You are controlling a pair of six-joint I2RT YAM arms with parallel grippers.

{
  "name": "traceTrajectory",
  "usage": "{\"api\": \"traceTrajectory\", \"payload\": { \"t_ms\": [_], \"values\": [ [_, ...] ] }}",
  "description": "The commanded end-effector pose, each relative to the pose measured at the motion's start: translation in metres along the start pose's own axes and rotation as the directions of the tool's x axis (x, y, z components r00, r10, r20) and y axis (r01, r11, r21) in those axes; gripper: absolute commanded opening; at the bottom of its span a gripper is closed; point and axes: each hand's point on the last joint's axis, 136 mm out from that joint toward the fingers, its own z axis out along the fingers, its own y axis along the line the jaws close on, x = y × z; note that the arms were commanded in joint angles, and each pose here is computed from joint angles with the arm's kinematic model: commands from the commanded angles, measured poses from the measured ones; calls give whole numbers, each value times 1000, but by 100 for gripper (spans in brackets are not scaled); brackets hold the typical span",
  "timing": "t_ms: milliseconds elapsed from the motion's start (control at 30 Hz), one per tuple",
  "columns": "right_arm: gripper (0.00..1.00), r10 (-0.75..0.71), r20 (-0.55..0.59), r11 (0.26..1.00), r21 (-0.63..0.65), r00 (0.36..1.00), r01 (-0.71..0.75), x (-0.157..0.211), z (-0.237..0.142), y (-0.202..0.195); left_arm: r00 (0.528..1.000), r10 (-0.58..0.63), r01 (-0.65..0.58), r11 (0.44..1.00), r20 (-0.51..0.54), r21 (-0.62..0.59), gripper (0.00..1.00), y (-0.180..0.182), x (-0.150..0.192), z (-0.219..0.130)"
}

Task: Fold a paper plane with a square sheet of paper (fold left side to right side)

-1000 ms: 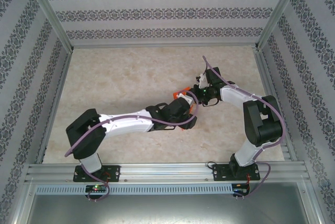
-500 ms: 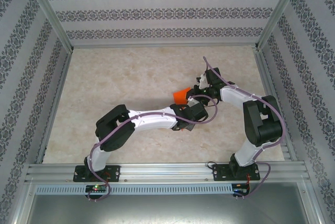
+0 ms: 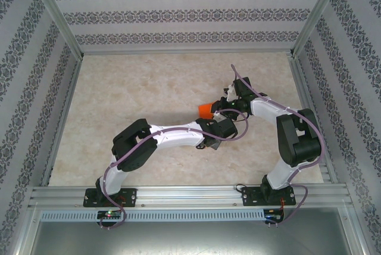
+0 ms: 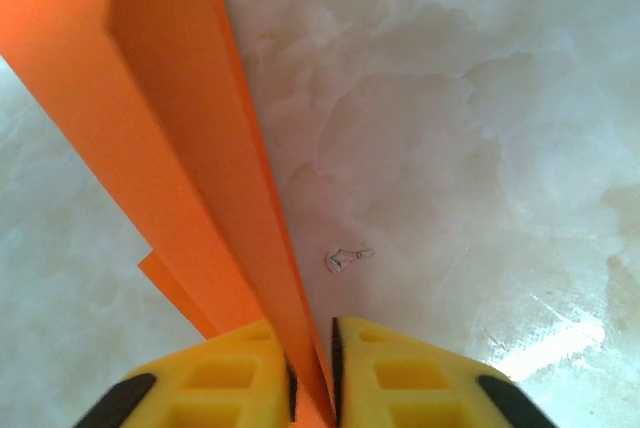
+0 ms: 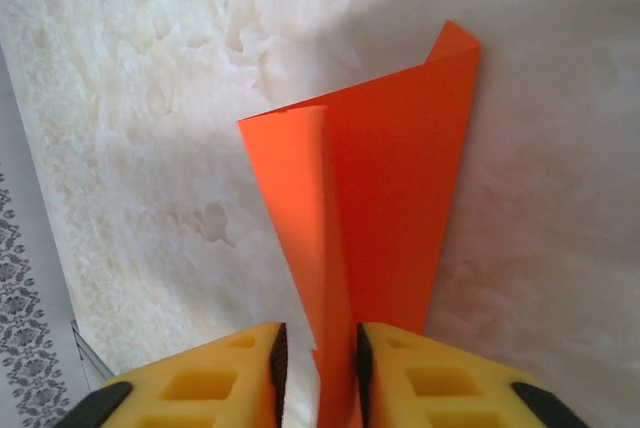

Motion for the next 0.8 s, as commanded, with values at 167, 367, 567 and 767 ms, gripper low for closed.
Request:
{"api": "traceTrajectory", "payload": {
  "t_ms": [167,367,567,767],
  "values": [
    [43,-52,171,999,27,984,48,-18,-49,2,1000,-27,27,1000,-14,0,9,1,0,1],
    [60,-41,349,997,81,936,14,-25,-97,-22,994,-107,107,989,-8,107,7,0,-5,0],
    [63,-37,346,997,79,937,11,-9,-96,-43,969,-246,234,925,0,299,7,0,-15,-5],
    [63,-35,292,999,-21,956,42,8,-74,-44,930,-368,331,811,-20,483,7,3,-25,-14]
  ]
}}
